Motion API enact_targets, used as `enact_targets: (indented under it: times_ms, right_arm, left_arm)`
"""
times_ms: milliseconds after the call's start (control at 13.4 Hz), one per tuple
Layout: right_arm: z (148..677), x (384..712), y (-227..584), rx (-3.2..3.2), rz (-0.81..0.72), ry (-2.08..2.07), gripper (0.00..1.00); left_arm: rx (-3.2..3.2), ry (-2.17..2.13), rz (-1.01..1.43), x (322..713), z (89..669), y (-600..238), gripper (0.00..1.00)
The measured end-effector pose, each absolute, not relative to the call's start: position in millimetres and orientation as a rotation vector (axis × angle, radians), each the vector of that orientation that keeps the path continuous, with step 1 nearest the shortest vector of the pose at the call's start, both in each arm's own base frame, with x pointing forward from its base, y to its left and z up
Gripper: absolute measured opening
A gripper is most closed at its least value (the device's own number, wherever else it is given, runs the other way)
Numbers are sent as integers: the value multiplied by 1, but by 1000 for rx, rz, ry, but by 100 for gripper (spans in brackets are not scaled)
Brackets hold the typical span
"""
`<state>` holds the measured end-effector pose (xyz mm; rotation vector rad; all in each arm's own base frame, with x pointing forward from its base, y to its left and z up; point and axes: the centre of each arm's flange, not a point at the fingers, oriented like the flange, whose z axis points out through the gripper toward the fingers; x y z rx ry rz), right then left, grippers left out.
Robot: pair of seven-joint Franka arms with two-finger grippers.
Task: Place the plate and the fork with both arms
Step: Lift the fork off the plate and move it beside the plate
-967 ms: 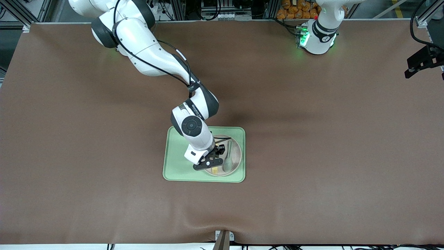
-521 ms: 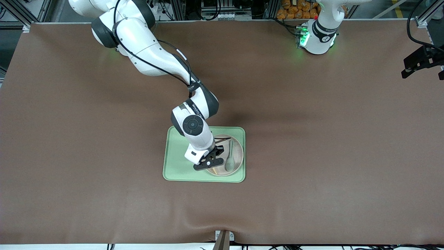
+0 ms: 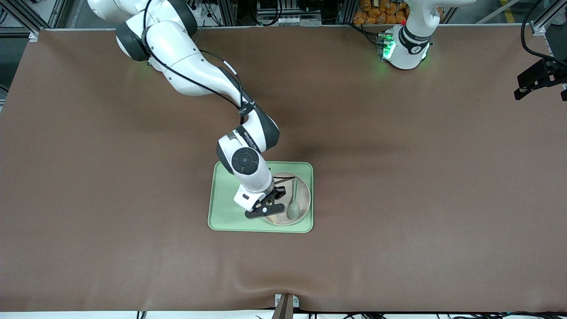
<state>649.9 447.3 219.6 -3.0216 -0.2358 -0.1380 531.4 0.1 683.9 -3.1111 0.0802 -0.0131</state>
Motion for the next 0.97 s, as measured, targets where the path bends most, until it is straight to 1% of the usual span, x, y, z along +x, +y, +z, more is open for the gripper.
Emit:
enact_targets:
  times_ms: [223,372,521,669,967]
  right_arm:
    - [244,672,415,-3028,-115,-177,9]
    - [250,687,386,-3037,-91,-196,9]
    - [250,695,366,-3042,-71,-228,9]
    - [240,692,361,-3053,-33,-238,9]
    - [201,679,349,-3087,70,-231,9]
  left_arm:
    - [-3112,68,-7,531,682,0,100]
    - [-3112,64,-3,532,681,1,100]
    - [-3112,60,0,532,680,2,100]
    - [-3112,58,4,532,679,3,100]
    - [-3112,56,17,532,675,4,100]
